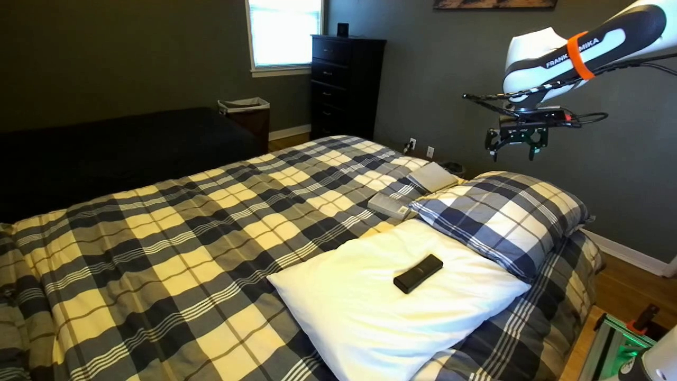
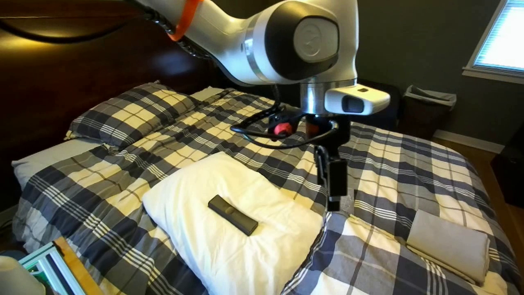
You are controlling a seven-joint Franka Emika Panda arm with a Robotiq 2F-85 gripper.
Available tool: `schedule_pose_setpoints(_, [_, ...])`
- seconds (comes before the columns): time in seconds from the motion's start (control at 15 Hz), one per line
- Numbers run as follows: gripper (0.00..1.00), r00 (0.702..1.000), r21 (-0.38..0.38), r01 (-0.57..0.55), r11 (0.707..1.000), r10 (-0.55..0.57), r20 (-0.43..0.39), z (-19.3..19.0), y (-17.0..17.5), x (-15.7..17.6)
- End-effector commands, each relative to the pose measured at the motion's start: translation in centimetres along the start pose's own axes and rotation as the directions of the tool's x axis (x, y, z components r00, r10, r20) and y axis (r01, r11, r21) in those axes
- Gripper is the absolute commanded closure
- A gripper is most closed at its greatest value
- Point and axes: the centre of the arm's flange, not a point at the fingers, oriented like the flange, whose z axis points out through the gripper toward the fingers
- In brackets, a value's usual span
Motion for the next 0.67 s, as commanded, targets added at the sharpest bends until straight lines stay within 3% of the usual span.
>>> schedule_pose_setpoints(0.0, [0.0, 0.998, 0.08, 0.01, 0.997, -0.015, 0.061, 0.6, -1.5, -5.2])
schedule_pose_setpoints(0.13, [0.0, 0.992, 0.07, 0.063, 0.996, -0.07, 0.106, 1.0, -2.6, -7.3])
schedule_pose_setpoints(0.2, [0.0, 0.997, 0.047, 0.039, 0.998, -0.042, 0.069, 0.8, -2.5, -4.5])
schedule_pose_setpoints(0.53, [0.0, 0.997, 0.048, 0.04, 0.998, -0.044, 0.067, 0.6, -2.6, -4.6])
schedule_pose_setpoints(0.6, [0.0, 0.999, 0.022, -0.029, 0.999, 0.028, 0.035, 0.6, -2.0, -4.2])
